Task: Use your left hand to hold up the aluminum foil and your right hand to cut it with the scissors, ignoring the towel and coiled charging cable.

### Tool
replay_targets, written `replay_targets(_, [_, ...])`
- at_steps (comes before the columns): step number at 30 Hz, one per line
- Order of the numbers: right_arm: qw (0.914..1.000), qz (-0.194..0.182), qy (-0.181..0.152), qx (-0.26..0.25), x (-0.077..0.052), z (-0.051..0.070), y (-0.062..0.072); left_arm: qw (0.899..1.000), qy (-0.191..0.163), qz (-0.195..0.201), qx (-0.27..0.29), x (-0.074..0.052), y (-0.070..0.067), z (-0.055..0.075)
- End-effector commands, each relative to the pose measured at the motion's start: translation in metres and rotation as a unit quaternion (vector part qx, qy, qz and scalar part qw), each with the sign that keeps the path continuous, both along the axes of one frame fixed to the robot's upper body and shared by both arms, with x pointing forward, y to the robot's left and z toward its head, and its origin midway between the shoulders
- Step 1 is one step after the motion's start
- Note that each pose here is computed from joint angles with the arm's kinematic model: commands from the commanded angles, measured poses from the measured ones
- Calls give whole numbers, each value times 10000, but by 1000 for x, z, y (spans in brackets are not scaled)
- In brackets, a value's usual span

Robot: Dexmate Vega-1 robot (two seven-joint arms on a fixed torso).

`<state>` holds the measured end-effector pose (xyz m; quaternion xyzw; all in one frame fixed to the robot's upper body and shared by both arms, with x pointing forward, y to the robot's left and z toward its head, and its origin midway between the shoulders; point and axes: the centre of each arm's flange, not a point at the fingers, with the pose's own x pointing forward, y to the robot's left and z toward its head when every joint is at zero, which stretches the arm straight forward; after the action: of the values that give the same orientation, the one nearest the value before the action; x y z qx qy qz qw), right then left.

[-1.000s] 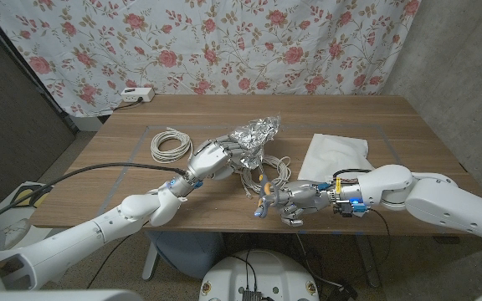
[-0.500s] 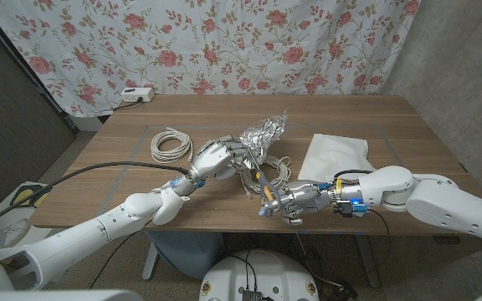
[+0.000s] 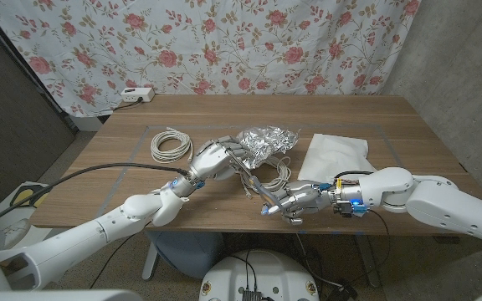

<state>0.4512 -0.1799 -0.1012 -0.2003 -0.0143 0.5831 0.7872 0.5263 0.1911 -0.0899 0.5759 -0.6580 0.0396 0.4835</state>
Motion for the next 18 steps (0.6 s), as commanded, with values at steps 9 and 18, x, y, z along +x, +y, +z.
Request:
replay_targets(9, [9997, 11, -5, 264, 12, 12, -8, 9981, -135, 304, -511, -3, 15, 0])
replay_targets(18, [9993, -53, -17, 361, 16, 20, -6, 9954, -217, 391, -844, -4, 31, 3])
